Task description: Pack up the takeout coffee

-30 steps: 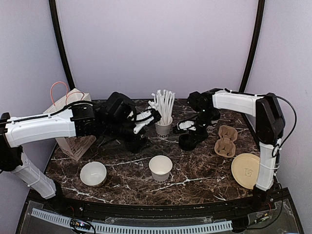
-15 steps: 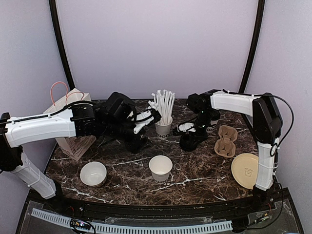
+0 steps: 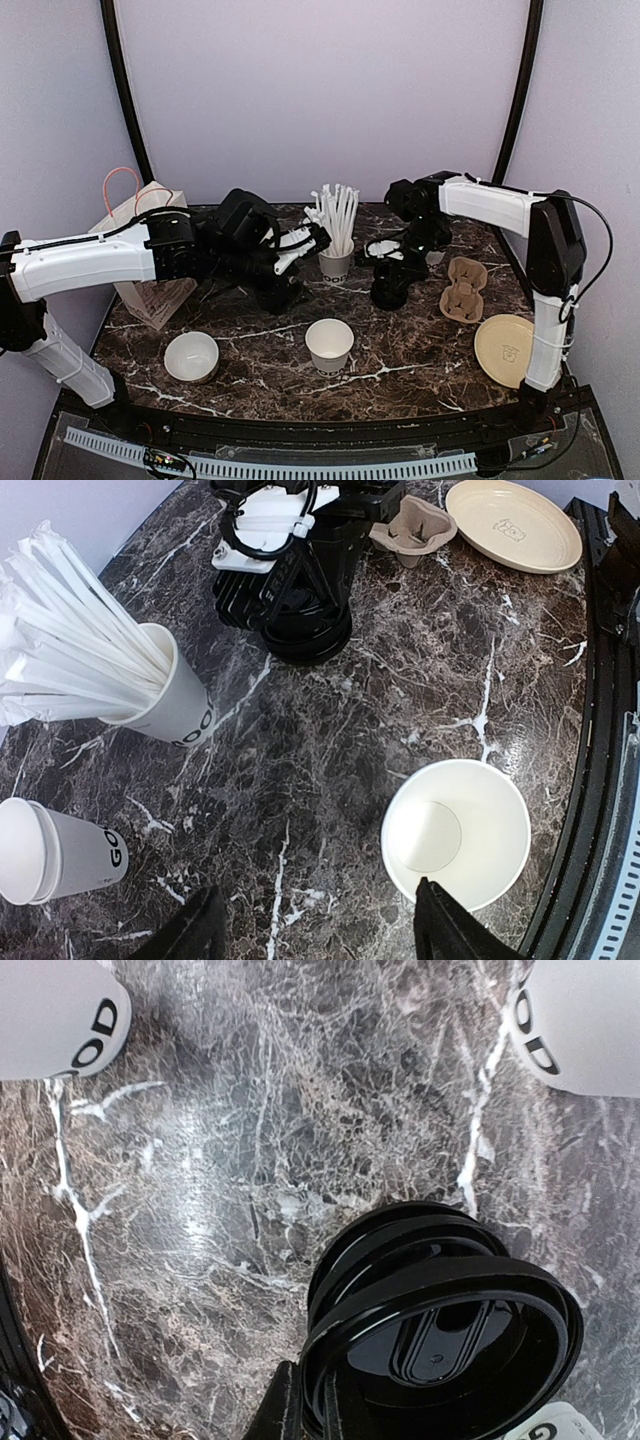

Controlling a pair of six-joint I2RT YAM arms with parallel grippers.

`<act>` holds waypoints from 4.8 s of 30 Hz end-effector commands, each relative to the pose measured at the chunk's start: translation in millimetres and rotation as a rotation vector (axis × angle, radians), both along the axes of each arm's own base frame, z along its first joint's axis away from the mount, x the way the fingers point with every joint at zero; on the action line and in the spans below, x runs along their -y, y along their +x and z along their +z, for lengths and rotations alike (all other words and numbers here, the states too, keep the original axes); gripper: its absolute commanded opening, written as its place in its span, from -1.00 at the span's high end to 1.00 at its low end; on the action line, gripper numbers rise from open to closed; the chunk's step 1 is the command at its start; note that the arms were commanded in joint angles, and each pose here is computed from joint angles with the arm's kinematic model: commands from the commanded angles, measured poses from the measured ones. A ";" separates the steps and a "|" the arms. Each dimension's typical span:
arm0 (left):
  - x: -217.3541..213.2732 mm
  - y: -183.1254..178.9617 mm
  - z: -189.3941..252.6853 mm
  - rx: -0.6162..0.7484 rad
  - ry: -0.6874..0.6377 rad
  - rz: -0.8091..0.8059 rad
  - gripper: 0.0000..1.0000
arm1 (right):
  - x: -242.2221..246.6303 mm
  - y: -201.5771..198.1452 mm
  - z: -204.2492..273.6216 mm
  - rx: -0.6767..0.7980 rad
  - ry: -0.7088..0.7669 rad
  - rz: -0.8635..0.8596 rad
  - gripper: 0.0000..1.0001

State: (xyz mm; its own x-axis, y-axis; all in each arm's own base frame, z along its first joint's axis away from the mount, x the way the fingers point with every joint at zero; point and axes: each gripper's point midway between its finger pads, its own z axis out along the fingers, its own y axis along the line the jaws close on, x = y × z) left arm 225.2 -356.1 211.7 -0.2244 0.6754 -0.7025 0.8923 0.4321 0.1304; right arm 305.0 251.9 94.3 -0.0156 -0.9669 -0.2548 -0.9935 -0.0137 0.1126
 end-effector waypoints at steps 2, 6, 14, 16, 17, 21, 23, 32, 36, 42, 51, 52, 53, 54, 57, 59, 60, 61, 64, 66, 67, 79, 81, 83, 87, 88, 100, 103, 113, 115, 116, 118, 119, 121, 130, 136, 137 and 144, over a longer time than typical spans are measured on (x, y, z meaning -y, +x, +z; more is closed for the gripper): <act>0.6 2.9 8.3 0.037 -0.015 -0.005 -0.34 | -9.8 -14.1 49.8 -0.094 0.175 -0.063 0.91; 3.6 10.7 31.0 0.136 -0.081 -0.009 -0.36 | -31.1 -33.5 129.9 -0.213 0.489 -0.046 0.92; -0.7 15.1 133.2 0.678 -0.481 -0.045 -0.88 | -47.8 -61.4 245.7 -0.351 0.943 0.003 0.98; 2.2 16.9 151.7 0.751 -0.562 -0.033 -0.90 | -49.6 -66.6 258.3 -0.414 1.017 0.010 0.97; 7.3 17.9 157.9 0.771 -0.601 -0.036 -0.90 | -50.2 -68.6 263.5 -0.445 1.051 0.012 0.97; 24.6 19.6 177.7 0.801 -0.710 -0.058 -0.90 | -51.2 -74.3 267.6 -0.493 1.084 0.014 0.96; 35.1 21.7 179.8 0.800 -0.723 -0.079 -0.90 | -51.0 -77.9 270.9 -0.506 1.100 0.019 0.96; 71.3 18.3 172.8 0.737 -0.771 -0.198 -0.87 | -51.1 -89.4 281.3 -0.507 1.113 0.037 0.96; 82.4 18.9 167.2 0.704 -0.773 -0.227 -0.86 | -51.2 -89.7 281.5 -0.506 1.112 0.036 0.96; 90.6 29.3 167.4 0.698 -0.777 -0.196 -0.84 | -51.9 -90.5 283.9 -0.510 1.115 0.038 0.96; 99.8 38.1 161.1 0.691 -0.758 -0.185 -0.72 | -53.9 -94.2 286.0 -0.512 1.110 0.045 0.95; 100.5 37.5 161.0 0.689 -0.758 -0.189 -0.69 | -53.9 -94.4 285.8 -0.513 1.109 0.044 0.95; 101.4 36.8 160.6 0.685 -0.758 -0.197 -0.66 | -53.9 -94.5 286.0 -0.512 1.110 0.045 0.95; 101.7 36.4 160.8 0.684 -0.758 -0.201 -0.64 | -53.8 -94.6 285.8 -0.512 1.110 0.045 0.95; 103.1 34.5 160.2 0.677 -0.758 -0.213 -0.55 | -54.8 -92.6 282.1 -0.514 1.104 0.039 0.94; 103.8 33.7 159.4 0.672 -0.756 -0.221 -0.50 | -55.0 -91.7 280.5 -0.517 1.101 0.036 0.93; 103.7 33.3 159.4 0.669 -0.756 -0.222 -0.49 | -55.3 -91.6 279.5 -0.520 1.100 0.035 0.91; 103.5 33.0 159.9 0.668 -0.756 -0.223 -0.47 | -55.4 -91.2 278.5 -0.519 1.097 0.033 0.88; 102.8 32.6 156.4 0.651 -0.740 -0.223 -0.45 | -54.6 -91.0 277.2 -0.498 1.079 0.027 0.69; 99.5 30.1 157.5 0.639 -0.728 -0.226 -0.43 | -52.6 -89.6 275.8 -0.462 1.055 0.016 0.42; 98.2 29.1 157.9 0.632 -0.722 -0.227 -0.43 | -50.3 -87.4 274.0 -0.436 1.038 0.004 0.29; 53.1 -29.0 92.6 0.113 -0.299 -0.335 -0.37 | 17.3 15.4 203.9 0.066 0.860 -0.565 -0.21; 44.2 -41.1 79.2 0.028 -0.219 -0.347 -0.34 | 21.8 15.0 189.7 0.071 0.828 -0.603 -0.27; 36.5 -46.6 64.9 -0.026 -0.130 -0.335 -0.33 | 20.3 7.1 178.0 0.010 0.816 -0.606 -0.29; 25.5 -48.0 45.1 -0.071 0.022 -0.295 -0.32 | 15.5 -9.5 152.8 -0.120 0.809 -0.598 -0.29; 24.4 -48.1 42.5 -0.076 0.043 -0.291 -0.32 | 13.9 -12.7 149.4 -0.149 0.808 -0.595 -0.29; 34.5 -53.1 -14.3 -0.173 0.306 -0.299 -0.26 | -9.3 -55.0 109.6 -0.334 0.734 -0.496 -0.27; 35.7 -51.4 -23.6 -0.170 0.343 -0.292 -0.26 | -14.1 -60.4 104.2 -0.330 0.720 -0.479 -0.26; 34.5 -54.3 -39.1 -0.169 0.434 -0.277 -0.25 | -17.4 -64.1 94.9 -0.349 0.704 -0.472 -0.26; 35.5 -53.9 -41.1 -0.169 0.437 -0.278 -0.25 | -17.7 -63.7 94.5 -0.350 0.704 -0.474 -0.27; 35.8 -53.7 -43.0 -0.171 0.441 -0.279 -0.25 | -17.8 -63.6 94.6 -0.351 0.705 -0.474 -0.27; 34.0 -48.2 -46.4 -0.151 0.465 -0.262 -0.25 | -18.5 -64.1 95.4 -0.352 0.707 -0.470 -0.26; 33.5 -46.6 -48.8 -0.148 0.476 -0.257 -0.25 | -18.6 -64.5 95.7 -0.354 0.707 -0.470 -0.26; 34.2 -46.5 -51.2 -0.149 0.480 -0.260 -0.25 | -18.6 -64.5 96.4 -0.352 0.707 -0.469 -0.26; 44.3 -47.4 -55.0 -0.163 0.463 -0.277 -0.27 | -17.3 -65.7 95.1 -0.342 0.702 -0.468 -0.26; 47.5 -48.5 -59.2 -0.166 0.469 -0.283 -0.33 | -16.8 -66.3 95.9 -0.336 0.703 -0.467 -0.26; 47.8 -48.9 -59.9 -0.167 0.469 -0.284 -0.34 | -16.8 -66.7 96.1 -0.336 0.704 -0.466 -0.26; 62.1 -56.8 -46.2 -0.171 0.394 -0.317 -0.47 | -16.0 -68.0 94.9 -0.337 0.703 -0.467 -0.27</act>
State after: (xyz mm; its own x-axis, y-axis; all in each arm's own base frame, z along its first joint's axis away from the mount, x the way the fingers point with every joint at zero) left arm 177.0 -404.6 147.9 -0.0741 0.9556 -0.2852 0.9901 0.1047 0.0935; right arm 240.4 266.7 188.4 -0.5662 -0.4644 -0.6810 -0.8185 0.2197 0.5308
